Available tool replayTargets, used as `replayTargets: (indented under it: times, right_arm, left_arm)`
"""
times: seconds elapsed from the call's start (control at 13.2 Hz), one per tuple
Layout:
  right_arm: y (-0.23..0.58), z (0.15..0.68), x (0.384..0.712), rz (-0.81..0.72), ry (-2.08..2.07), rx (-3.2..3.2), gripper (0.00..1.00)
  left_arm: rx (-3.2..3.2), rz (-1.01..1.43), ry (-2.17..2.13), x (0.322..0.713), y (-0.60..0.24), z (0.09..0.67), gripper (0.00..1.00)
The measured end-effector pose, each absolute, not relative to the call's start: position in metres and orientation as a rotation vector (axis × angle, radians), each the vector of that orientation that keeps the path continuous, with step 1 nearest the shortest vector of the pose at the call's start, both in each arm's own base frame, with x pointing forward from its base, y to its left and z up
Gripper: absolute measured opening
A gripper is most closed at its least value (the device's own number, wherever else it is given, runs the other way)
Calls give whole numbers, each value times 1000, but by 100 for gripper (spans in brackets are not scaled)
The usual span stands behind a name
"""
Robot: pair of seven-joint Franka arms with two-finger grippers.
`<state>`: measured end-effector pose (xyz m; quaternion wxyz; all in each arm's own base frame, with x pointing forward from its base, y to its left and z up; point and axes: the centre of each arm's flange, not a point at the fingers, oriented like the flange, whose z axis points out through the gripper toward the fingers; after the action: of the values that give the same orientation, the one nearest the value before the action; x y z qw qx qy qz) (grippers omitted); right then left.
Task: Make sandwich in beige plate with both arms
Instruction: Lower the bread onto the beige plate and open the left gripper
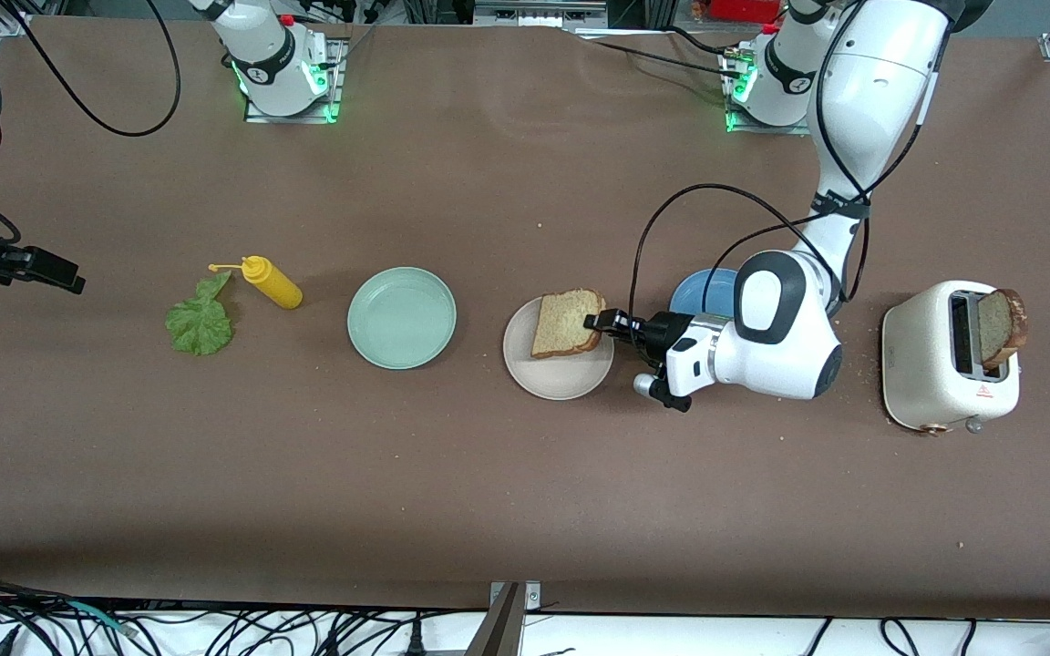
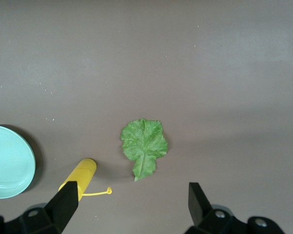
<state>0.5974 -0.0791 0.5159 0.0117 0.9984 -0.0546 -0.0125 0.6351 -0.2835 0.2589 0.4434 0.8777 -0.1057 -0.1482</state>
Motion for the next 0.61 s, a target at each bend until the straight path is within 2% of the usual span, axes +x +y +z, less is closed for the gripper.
replayTargets:
  times: [0.61]
  right_arm:
    - [-79, 516, 597, -39, -170, 3113, 100]
  left_arm:
    - [2107, -405, -233, 624, -307, 228, 9]
